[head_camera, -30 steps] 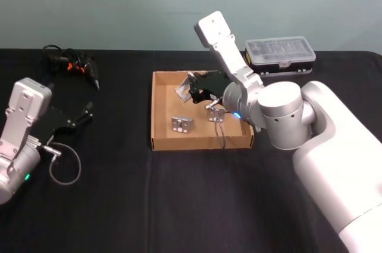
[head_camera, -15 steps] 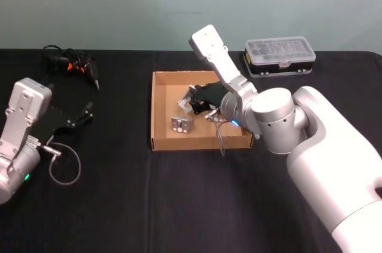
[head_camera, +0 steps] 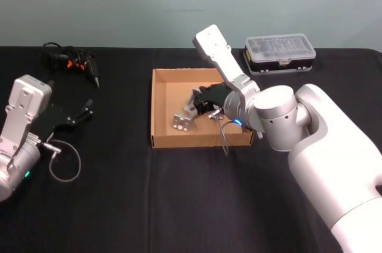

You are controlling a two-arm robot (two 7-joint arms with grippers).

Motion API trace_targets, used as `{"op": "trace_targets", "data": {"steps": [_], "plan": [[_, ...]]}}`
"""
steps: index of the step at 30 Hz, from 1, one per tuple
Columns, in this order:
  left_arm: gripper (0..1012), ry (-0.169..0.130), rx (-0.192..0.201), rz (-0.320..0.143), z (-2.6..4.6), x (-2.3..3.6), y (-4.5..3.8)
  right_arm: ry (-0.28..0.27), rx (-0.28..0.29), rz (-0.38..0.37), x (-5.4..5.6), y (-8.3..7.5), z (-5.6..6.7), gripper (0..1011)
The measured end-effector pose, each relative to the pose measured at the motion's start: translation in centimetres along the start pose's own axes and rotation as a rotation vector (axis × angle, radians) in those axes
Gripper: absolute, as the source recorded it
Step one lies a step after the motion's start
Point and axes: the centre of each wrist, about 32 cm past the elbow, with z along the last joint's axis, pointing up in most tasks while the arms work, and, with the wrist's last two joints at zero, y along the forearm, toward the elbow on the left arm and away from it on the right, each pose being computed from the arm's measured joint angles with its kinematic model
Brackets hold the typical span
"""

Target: Use one hand to pick up the angle iron from the table and place it into the box.

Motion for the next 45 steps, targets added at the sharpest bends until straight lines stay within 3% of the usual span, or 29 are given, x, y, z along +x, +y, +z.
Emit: {"op": "trace_targets", "data": {"steps": [6, 17, 24, 29, 36, 45], "plan": [[1000, 0.000, 0.000, 0.000, 0.00, 0.00, 0.00, 0.002, 0.000, -0.005, 0.0, -0.1, -0.1, 272], [1000, 0.000, 0.000, 0.000, 0.00, 0.00, 0.00, 0.032, 0.060, -0.021, 0.5, -1.5, 0.1, 627], [1000, 0.000, 0.000, 0.000, 0.00, 0.00, 0.00, 0.049, 0.123, -0.022, 0.9, -3.1, 0.0, 846], [1000, 0.000, 0.000, 0.000, 0.00, 0.00, 0.00, 0.037, 0.193, -0.026, 1.1, -4.8, -0.8, 984], [1000, 0.000, 0.000, 0.000, 0.00, 0.00, 0.00, -0.007, 0.281, -0.043, 1.3, -6.7, -2.4, 1002], [1000, 0.000, 0.000, 0.000, 0.00, 0.00, 0.00, -0.136, 0.395, -0.112, 1.5, -9.0, -4.9, 1002]]}}
